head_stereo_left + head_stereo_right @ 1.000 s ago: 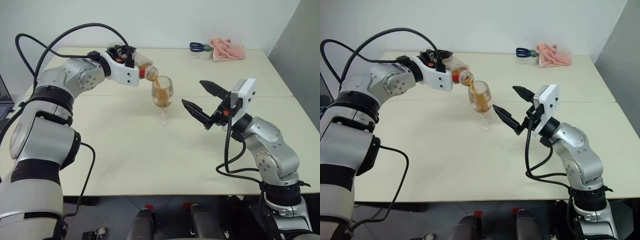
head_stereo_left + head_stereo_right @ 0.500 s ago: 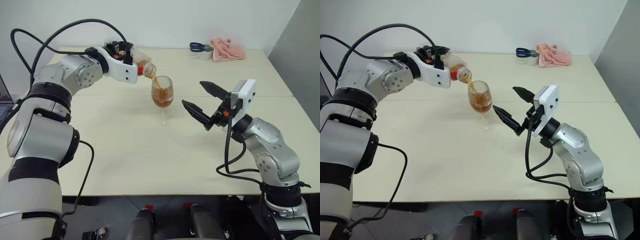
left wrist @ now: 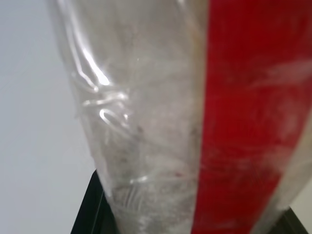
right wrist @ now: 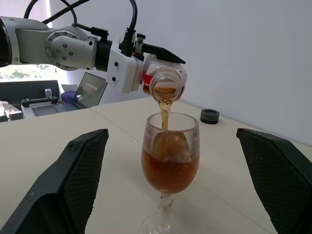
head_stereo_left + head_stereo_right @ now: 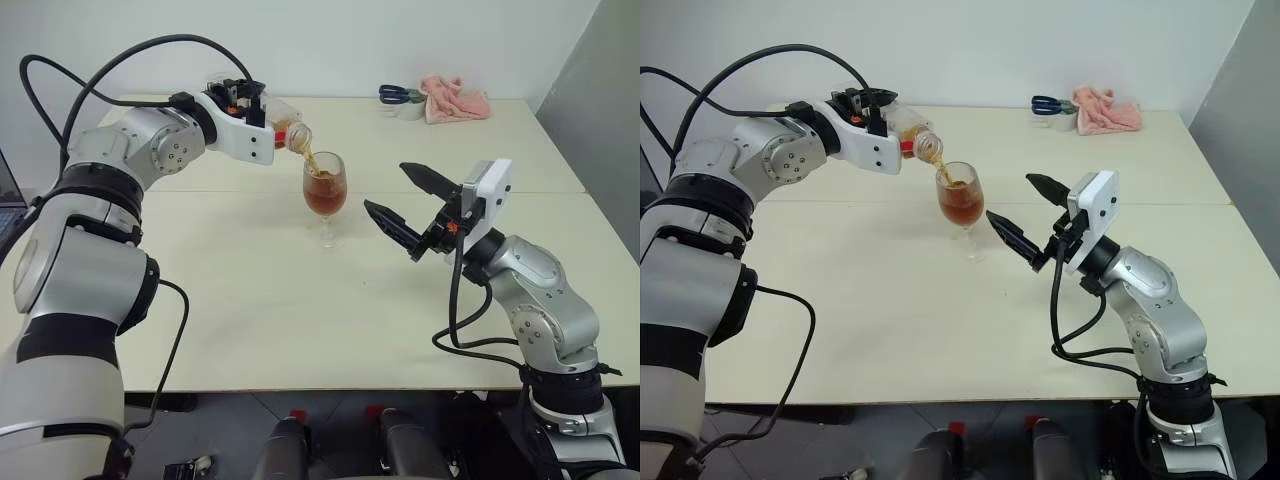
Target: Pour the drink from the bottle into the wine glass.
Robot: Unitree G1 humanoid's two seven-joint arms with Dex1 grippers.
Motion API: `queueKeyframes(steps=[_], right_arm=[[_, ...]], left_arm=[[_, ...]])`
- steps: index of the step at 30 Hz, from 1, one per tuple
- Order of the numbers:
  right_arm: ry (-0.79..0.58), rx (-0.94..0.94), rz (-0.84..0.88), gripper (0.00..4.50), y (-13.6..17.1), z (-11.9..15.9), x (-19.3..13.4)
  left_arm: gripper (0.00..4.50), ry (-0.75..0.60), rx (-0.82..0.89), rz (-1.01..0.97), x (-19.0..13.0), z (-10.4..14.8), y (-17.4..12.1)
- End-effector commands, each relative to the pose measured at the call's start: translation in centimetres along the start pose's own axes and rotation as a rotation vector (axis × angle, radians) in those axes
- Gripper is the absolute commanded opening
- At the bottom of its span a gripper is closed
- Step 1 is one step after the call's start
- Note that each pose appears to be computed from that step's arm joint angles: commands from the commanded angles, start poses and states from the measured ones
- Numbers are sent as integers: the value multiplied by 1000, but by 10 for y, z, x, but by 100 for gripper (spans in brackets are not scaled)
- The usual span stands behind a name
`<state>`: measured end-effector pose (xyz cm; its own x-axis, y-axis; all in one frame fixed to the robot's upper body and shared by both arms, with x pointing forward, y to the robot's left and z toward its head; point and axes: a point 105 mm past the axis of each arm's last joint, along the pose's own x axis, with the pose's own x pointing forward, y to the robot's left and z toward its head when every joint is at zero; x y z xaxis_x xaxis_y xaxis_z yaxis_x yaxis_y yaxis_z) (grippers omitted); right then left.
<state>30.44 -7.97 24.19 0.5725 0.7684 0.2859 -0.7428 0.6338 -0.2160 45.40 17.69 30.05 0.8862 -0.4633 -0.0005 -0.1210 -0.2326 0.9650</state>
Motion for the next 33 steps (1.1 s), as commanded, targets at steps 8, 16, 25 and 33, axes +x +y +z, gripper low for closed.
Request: queueKeyframes(steps=[8,16,25,33], right_arm=[[-32,-30,3,450,3,12,-3],[-32,-28,12,450,4,12,-2],[-42,-6,73,450,12,18,-2],[82,18,286,450,46,-3,-39]], left_arm=[[163,-12,-160,59,5,5,17],[163,-59,-414,105,7,10,25],[163,-154,-964,263,0,5,32],[163,88,-1498,509,-38,-13,-50]])
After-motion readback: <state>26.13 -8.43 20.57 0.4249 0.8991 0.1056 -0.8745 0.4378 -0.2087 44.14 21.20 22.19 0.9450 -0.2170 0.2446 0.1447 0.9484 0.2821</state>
